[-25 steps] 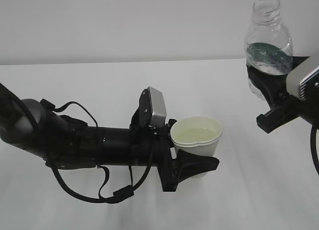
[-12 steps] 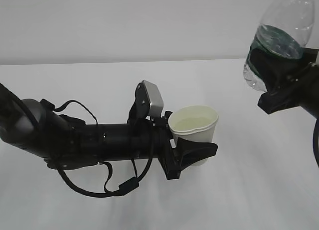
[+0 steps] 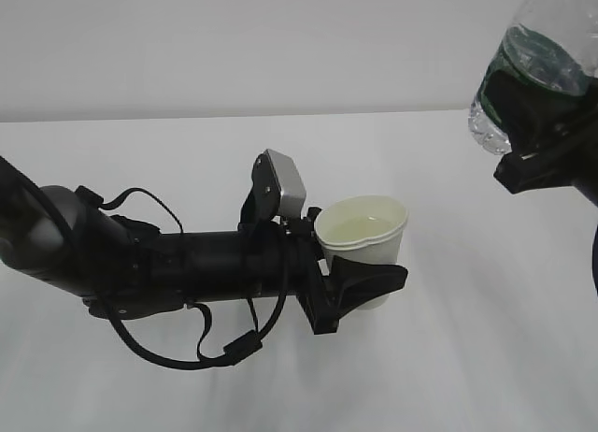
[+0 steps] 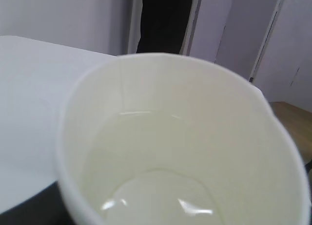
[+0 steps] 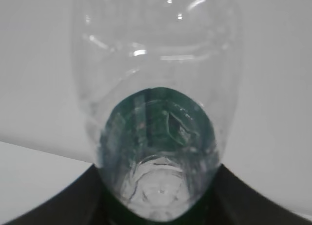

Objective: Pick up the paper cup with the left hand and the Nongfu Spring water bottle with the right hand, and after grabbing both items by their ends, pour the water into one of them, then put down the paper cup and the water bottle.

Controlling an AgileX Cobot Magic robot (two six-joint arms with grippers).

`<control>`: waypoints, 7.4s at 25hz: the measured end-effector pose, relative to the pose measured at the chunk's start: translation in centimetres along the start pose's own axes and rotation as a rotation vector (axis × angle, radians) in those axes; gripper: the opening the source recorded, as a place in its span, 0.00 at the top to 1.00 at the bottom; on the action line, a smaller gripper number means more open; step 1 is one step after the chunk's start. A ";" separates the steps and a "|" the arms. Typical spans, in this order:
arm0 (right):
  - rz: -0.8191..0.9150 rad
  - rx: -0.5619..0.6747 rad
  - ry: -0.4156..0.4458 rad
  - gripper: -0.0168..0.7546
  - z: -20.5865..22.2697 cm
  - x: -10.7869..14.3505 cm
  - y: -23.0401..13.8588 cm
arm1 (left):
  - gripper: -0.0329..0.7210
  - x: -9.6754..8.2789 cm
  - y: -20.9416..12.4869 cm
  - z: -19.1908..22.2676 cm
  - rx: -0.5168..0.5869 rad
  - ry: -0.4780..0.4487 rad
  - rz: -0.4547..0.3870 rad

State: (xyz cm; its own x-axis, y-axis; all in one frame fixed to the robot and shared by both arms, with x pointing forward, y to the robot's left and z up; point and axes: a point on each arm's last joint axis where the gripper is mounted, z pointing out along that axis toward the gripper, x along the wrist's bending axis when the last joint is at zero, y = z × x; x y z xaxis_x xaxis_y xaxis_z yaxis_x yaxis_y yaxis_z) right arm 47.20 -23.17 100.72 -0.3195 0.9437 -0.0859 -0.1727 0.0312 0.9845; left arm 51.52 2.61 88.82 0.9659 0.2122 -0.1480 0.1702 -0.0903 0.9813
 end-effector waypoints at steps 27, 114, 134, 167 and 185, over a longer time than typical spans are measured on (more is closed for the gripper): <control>0.063 0.144 -0.112 0.56 0.8 -0.9 -4.2 | 0.34 0.2 0.1 0.0 -0.009 0.016 -0.009; 0.067 0.362 -0.234 0.56 9.9 -2.3 -19.0 | 0.34 0.2 0.1 0.0 -0.012 0.023 -0.009; 0.055 0.365 -0.175 0.31 9.8 -1.9 -19.1 | 0.34 0.2 0.1 0.0 -0.012 0.023 -0.009; 0.132 0.381 -0.193 0.24 0.3 -1.4 -10.9 | 0.34 0.2 0.1 0.0 -0.012 0.023 -0.009; 0.053 0.211 -0.060 0.24 -3.8 -0.2 -5.0 | 0.34 0.2 0.1 0.0 -0.012 0.023 -0.009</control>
State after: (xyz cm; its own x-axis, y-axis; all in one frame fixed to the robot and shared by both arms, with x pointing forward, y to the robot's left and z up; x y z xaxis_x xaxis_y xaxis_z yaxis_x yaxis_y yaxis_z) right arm 44.56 -24.74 95.20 -0.2658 0.9635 -0.0303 0.0437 0.0434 0.9981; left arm 51.74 2.65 88.90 0.9597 0.2352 -0.1537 0.1759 -0.0765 0.9814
